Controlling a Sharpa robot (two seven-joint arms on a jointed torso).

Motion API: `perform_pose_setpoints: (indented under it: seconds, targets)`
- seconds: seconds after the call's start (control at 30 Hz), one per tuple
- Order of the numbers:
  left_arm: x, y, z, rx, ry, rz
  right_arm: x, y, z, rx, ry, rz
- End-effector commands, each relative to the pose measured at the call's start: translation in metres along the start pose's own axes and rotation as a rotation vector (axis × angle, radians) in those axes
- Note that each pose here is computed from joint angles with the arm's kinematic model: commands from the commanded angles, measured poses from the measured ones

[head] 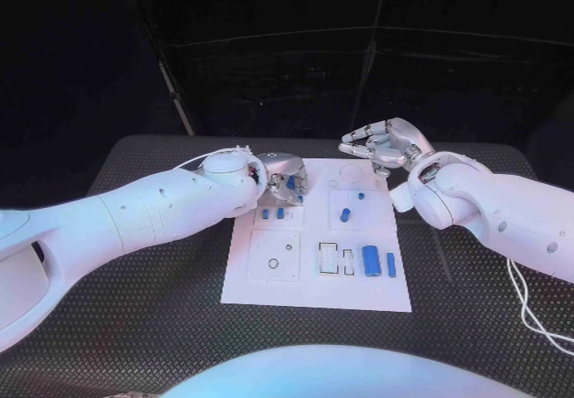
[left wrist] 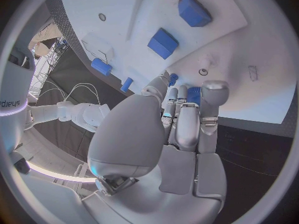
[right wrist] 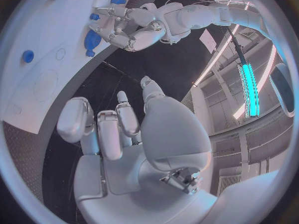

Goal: Assemble the parts on the task board

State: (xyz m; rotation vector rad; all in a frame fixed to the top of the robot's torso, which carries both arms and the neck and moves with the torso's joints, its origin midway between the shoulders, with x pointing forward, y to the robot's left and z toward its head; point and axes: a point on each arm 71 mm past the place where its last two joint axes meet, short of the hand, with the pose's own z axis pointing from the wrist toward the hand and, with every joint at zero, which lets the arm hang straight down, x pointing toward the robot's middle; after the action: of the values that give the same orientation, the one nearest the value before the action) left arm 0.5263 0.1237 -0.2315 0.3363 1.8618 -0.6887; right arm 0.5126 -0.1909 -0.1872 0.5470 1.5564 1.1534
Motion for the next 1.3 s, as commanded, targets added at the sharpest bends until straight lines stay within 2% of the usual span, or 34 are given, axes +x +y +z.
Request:
perform_pose_setpoints:
  seconds: [0.03,0.37,0.73,0.97,1.3]
  targets:
    - [0.0021,-0.0002,0.0015,-0.01,0.026,0.015,0.001,0.003,0.001,-0.013,0.008,0.001]
    - [0.0054,-0.0024,0.005,-0.011,0.045,0.014,0.001,0.003,0.0,-0.013,0.008,0.001]
    - [0.0084,0.0005,0.005,-0.034,0.081,0.014,0.001,0.003,0.0,-0.012,0.007,0.001]
    - [0.0054,-0.0001,0.0025,-0.017,0.032,0.013,0.001,0.003,0.0,-0.013,0.008,0.001]
    - [-0.0066,-0.0029,-0.0104,0.018,-0.056,0.0,0.001,0.002,0.0,-0.014,0.007,0.001]
